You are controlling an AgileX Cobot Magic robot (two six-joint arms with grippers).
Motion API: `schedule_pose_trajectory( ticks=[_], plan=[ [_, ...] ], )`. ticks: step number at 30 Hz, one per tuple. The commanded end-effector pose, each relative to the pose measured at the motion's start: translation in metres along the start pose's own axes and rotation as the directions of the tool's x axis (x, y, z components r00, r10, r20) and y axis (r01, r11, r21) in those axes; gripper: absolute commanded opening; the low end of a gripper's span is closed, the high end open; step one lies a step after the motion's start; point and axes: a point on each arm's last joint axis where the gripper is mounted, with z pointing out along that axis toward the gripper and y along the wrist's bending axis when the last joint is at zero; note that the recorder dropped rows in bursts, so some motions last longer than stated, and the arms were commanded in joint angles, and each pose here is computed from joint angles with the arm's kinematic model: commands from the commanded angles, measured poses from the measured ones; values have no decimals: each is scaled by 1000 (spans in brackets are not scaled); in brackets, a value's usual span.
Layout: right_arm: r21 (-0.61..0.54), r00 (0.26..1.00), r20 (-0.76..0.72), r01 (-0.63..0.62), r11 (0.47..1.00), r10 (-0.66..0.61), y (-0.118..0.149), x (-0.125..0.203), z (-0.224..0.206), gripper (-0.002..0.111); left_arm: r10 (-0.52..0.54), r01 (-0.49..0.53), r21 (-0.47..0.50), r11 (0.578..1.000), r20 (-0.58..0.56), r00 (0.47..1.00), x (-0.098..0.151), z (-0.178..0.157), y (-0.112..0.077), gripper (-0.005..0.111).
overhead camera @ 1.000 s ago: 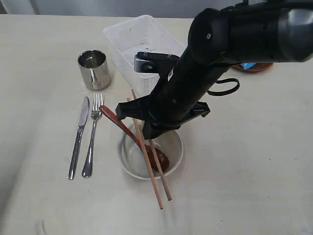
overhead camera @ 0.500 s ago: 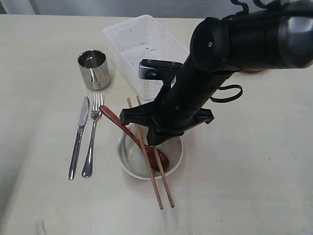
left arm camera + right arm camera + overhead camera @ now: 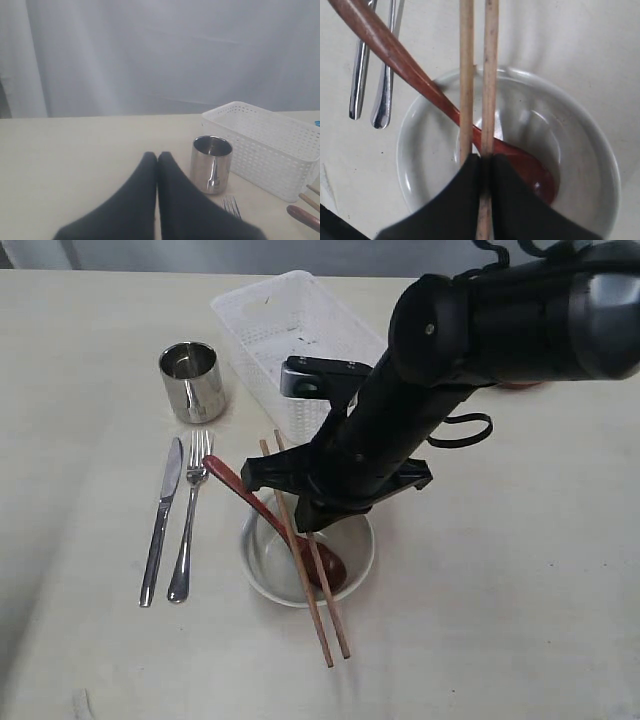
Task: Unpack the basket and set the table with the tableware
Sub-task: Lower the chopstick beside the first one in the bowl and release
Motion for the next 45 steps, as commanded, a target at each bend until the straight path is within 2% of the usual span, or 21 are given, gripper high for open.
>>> schedule_pose_trajectory(
  ticks=[1, 4, 6, 24, 29, 33, 45],
  plan=[
    [-1, 1000, -4, 9, 1000, -9, -1, 1, 1, 15, -2, 2, 2, 1000, 7, 1000, 0, 0, 0, 0],
    [-1, 1000, -4, 9, 1000, -9, -1, 1, 1, 31, -2, 2, 2, 1000, 7, 1000, 0, 0, 0, 0],
    [-1, 1000, -4, 9, 1000, -9, -1, 1, 1, 36, -2, 2, 2, 1000, 7, 1000, 0, 0, 0, 0],
    [-19, 997, -74, 16, 1000, -17, 5, 9, 2, 35, -2, 2, 2, 1000, 7, 1000, 0, 0, 0, 0],
    [-7, 996, -57, 70, 997, -71, 14, 13, 5, 35, -2, 2, 2, 1000, 7, 1000, 0, 0, 0, 0],
    [34, 997, -38, 74, 997, -73, 13, 13, 6, 35, -2, 2, 2, 1000, 7, 1000, 0, 0, 0, 0],
    [30, 996, -40, 79, 996, -78, 15, 14, 4, 35, -2, 2, 2, 1000, 7, 1000, 0, 0, 0, 0]
  ],
)
